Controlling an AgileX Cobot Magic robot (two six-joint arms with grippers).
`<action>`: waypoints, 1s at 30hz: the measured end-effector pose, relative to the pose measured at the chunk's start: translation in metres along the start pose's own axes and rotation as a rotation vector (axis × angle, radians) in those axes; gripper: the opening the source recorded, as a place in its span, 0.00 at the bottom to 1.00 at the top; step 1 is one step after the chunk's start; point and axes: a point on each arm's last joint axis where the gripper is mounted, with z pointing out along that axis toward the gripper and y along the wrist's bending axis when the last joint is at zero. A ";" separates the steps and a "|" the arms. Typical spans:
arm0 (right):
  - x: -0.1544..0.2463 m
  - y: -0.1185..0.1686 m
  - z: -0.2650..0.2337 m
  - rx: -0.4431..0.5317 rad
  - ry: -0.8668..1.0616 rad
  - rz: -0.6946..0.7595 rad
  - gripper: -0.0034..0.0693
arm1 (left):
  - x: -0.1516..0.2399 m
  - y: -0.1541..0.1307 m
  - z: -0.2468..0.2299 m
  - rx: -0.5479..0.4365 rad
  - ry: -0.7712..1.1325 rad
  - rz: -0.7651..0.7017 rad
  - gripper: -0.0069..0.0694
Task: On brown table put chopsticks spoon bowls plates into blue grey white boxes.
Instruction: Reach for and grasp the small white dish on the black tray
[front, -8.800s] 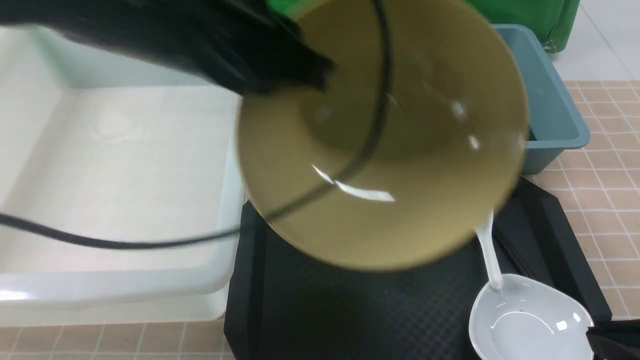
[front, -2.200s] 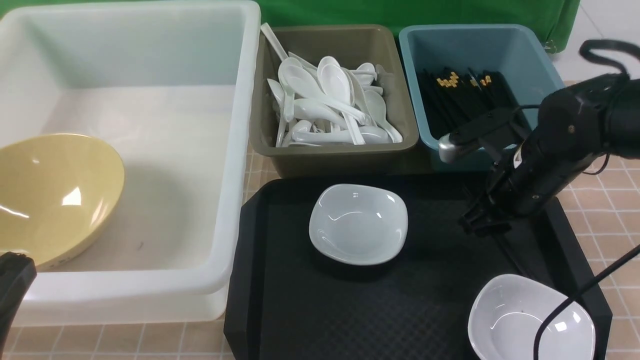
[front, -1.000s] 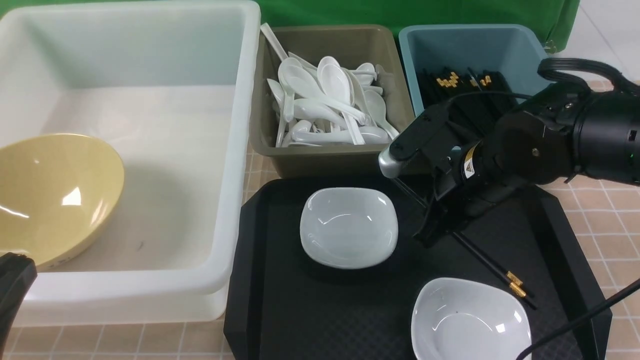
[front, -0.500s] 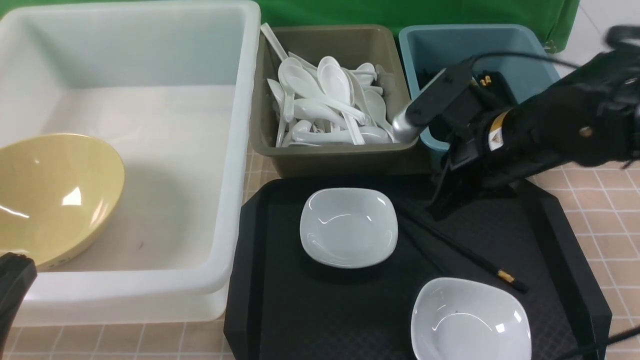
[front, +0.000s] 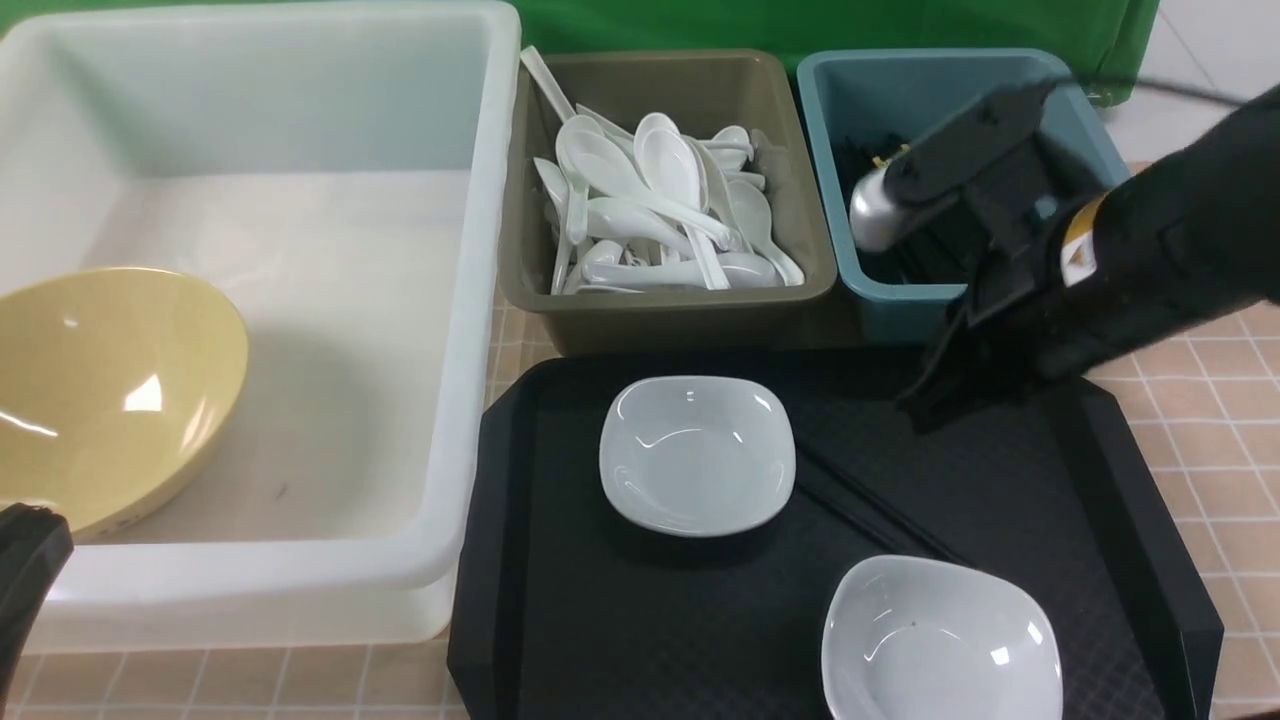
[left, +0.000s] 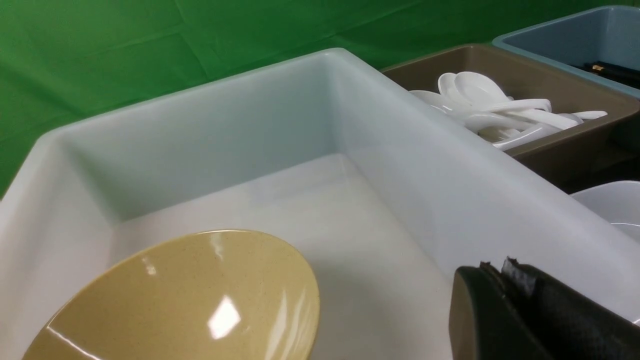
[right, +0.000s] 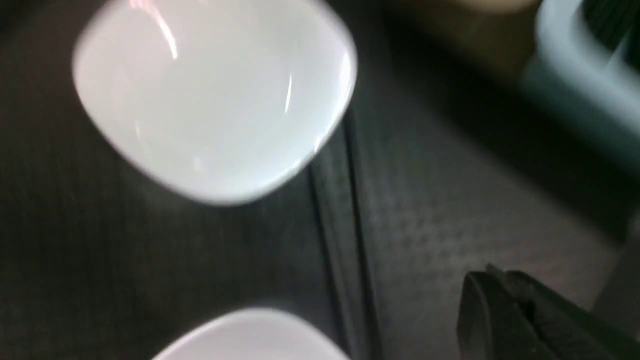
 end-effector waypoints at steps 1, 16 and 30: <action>0.001 0.001 0.009 -0.004 0.029 0.003 0.13 | 0.000 0.000 0.000 0.001 0.000 -0.002 0.09; 0.013 0.013 0.113 -0.042 0.224 -0.058 0.55 | 0.000 0.000 0.000 0.001 0.000 -0.003 0.09; 0.008 0.013 0.113 -0.041 0.180 -0.022 0.10 | 0.000 0.000 0.000 0.001 0.001 -0.002 0.09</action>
